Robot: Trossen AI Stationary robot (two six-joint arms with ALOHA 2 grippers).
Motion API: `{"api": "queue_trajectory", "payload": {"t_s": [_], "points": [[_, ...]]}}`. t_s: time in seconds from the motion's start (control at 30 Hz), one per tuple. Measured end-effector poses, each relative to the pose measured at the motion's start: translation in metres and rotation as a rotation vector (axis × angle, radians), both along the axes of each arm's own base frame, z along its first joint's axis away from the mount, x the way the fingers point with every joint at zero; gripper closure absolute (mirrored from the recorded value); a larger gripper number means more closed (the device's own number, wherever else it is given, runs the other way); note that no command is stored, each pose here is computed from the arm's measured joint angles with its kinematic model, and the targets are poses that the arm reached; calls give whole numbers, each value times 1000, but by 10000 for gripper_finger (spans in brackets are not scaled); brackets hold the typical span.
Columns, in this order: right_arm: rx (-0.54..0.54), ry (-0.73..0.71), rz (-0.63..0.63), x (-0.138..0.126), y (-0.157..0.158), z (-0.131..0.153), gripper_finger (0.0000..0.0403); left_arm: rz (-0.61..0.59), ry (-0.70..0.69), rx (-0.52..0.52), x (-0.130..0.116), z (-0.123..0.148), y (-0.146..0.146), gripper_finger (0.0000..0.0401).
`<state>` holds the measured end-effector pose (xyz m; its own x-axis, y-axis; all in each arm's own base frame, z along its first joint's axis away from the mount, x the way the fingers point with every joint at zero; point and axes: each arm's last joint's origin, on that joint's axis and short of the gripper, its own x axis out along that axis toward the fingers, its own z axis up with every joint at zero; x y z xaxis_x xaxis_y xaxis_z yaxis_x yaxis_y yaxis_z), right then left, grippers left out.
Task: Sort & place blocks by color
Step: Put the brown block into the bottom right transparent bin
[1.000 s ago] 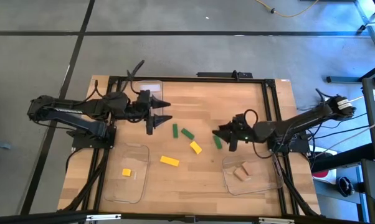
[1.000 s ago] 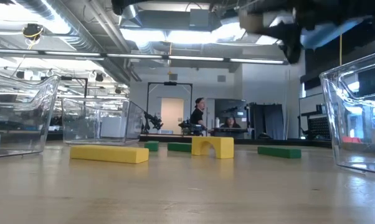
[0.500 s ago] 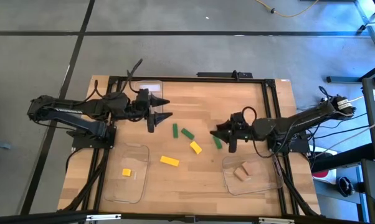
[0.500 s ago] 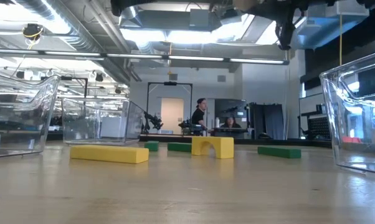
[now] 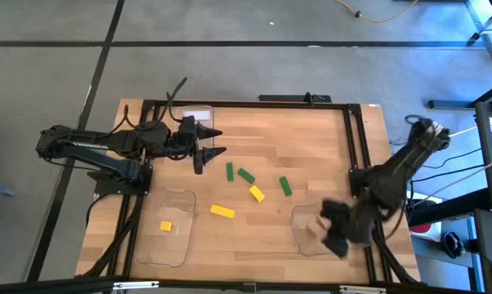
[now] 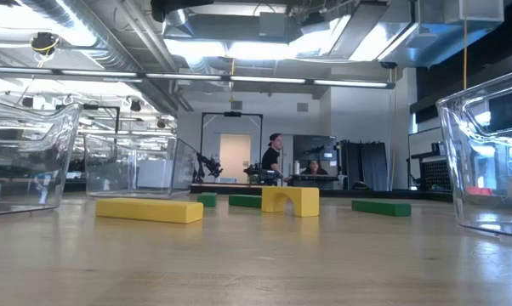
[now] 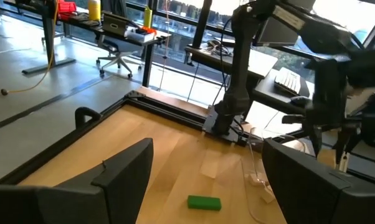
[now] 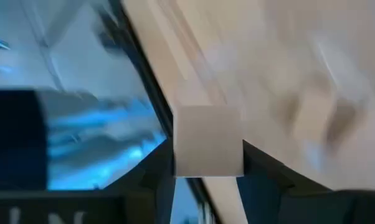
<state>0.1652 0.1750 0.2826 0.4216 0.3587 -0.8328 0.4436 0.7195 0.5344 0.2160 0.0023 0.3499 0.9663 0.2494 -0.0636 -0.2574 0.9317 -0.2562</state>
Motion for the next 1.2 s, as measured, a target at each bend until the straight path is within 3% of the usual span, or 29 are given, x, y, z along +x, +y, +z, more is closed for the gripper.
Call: {"api": "queue_trajectory", "payload": {"t_s": [0.13, 0.3, 0.43, 0.87, 1.2], "points": [[-96, 239, -84, -17, 23, -30, 268, -2, 1, 0, 0, 0, 0, 109], [-232, 452, -242, -18, 26, -59, 261, -5, 9, 32, 0, 0, 0, 109], [-223, 534, -282, -13, 25, -76, 263, -6, 11, 44, 0, 0, 0, 109], [-92, 558, -286, -17, 8, -125, 260, -10, 8, 43, 0, 0, 0, 109], [-89, 567, -297, -19, 6, -129, 225, -10, 7, 43, 0, 0, 0, 109]]}}
